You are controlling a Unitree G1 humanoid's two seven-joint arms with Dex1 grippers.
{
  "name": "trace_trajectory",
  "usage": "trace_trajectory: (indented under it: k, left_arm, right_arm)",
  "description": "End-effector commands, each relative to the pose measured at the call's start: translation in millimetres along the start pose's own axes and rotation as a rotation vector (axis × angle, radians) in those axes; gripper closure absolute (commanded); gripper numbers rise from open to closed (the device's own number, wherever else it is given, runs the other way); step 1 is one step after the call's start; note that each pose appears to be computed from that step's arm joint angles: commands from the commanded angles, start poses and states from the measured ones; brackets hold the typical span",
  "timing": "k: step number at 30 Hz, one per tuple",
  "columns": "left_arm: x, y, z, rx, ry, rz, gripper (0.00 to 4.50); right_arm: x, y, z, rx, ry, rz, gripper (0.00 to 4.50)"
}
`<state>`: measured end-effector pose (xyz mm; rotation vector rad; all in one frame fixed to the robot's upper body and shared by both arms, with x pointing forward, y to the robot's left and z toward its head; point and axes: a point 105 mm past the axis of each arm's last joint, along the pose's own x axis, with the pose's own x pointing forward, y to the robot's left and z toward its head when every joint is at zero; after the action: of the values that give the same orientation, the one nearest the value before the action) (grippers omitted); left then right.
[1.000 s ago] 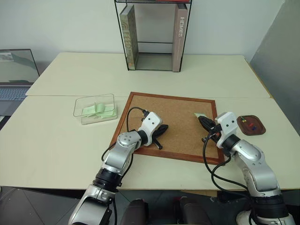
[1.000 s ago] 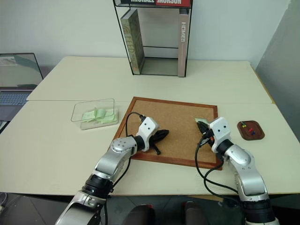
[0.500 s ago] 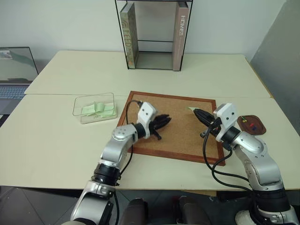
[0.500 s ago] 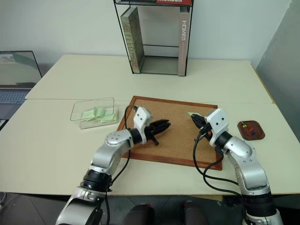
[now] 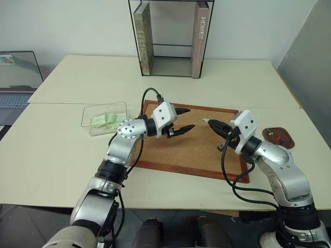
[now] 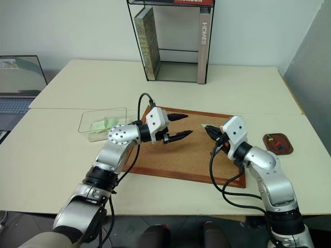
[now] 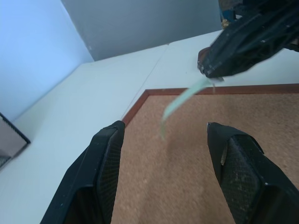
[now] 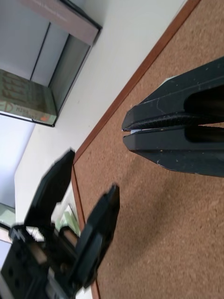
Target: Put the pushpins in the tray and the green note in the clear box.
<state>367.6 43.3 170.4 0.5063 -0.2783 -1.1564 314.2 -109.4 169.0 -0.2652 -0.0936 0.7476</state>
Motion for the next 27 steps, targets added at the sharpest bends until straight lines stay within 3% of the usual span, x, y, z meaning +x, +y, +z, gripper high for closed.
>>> trace_trajectory:
  k: [1,8,13,16,27]
  left_arm:
    - [11.3,0.4,7.0,0.085,-0.019,-0.052,1.53]
    - [22.4,-11.5,2.2,0.161,-0.004,-0.194,1.53]
    - [30.3,-5.1,0.2,0.179,0.004,-0.19,1.53]
    - [32.2,-3.7,-1.0,0.185,0.007,-0.197,1.94]
    - [31.3,-10.2,-6.8,0.185,0.007,-0.246,4.11]
  right_arm:
    - [-0.2,8.4,19.1,-0.019,-0.036,0.052,4.5]
    - [-0.3,12.9,24.4,0.002,-0.032,0.068,4.5]
    - [0.0,14.8,25.5,0.013,-0.03,0.074,4.5]
    - [-0.1,15.5,25.8,0.017,-0.03,0.077,4.5]
    - [1.8,17.0,26.7,0.022,-0.036,0.078,4.5]
